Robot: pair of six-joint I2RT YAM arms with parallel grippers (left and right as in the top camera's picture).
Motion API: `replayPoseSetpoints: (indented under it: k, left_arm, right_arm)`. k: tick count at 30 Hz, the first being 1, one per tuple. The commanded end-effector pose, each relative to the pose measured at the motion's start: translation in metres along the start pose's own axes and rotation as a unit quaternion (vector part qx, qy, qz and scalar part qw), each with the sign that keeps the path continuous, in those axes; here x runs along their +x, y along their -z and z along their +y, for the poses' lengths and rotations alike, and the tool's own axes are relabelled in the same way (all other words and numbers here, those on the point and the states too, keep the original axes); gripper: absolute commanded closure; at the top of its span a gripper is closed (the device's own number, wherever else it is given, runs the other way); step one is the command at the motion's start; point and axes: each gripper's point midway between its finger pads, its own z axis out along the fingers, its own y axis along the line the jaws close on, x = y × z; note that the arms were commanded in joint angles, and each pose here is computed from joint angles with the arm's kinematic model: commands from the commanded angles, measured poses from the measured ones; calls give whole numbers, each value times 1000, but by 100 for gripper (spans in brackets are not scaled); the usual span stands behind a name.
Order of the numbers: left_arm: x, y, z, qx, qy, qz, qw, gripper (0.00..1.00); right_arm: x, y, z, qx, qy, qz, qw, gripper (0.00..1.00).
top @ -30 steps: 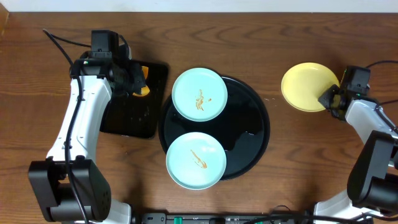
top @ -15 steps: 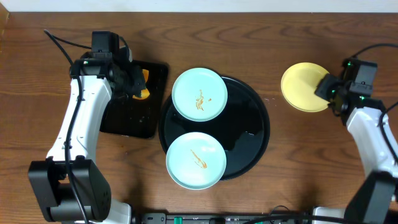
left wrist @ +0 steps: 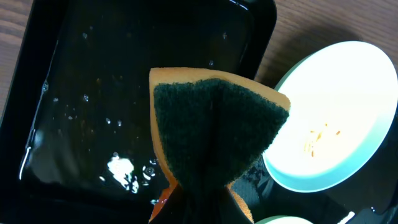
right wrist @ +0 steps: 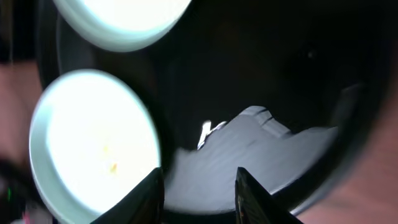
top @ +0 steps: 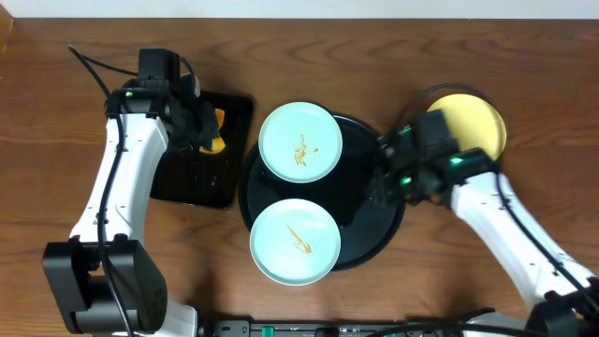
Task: Clean dirty plates on tray and stack at the side
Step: 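Move the right gripper to the rim of the lower light-blue plate and grasp it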
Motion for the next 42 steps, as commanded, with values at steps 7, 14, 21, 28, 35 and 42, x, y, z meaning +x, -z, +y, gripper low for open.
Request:
replayPoseSetpoints:
  k: [7, 14, 21, 28, 35, 42]
  left_arm:
    - [-2, 2, -1, 5, -10, -1, 1000, 92]
    - [-2, 2, -1, 5, -10, -1, 1000, 92]
    - [-2, 2, -1, 5, -10, -1, 1000, 92]
    - [-1, 2, -1, 5, -10, 1, 1000, 92]
    - [0, 2, 0, 5, -9, 4, 1000, 92]
    - [2, 1, -3, 6, -13, 5, 1000, 92]
  right_arm:
    - [50, -42, 39, -4, 27, 104, 994, 54]
    - [78, -64, 40, 14, 15, 157, 987, 59]
    - [93, -79, 36, 32, -5, 189, 981, 80]
    - [94, -89, 36, 36, -8, 192, 981, 88]
    - [89, -94, 34, 40, -9, 177, 983, 85]
    - [88, -96, 31, 45, -11, 173, 984, 98]
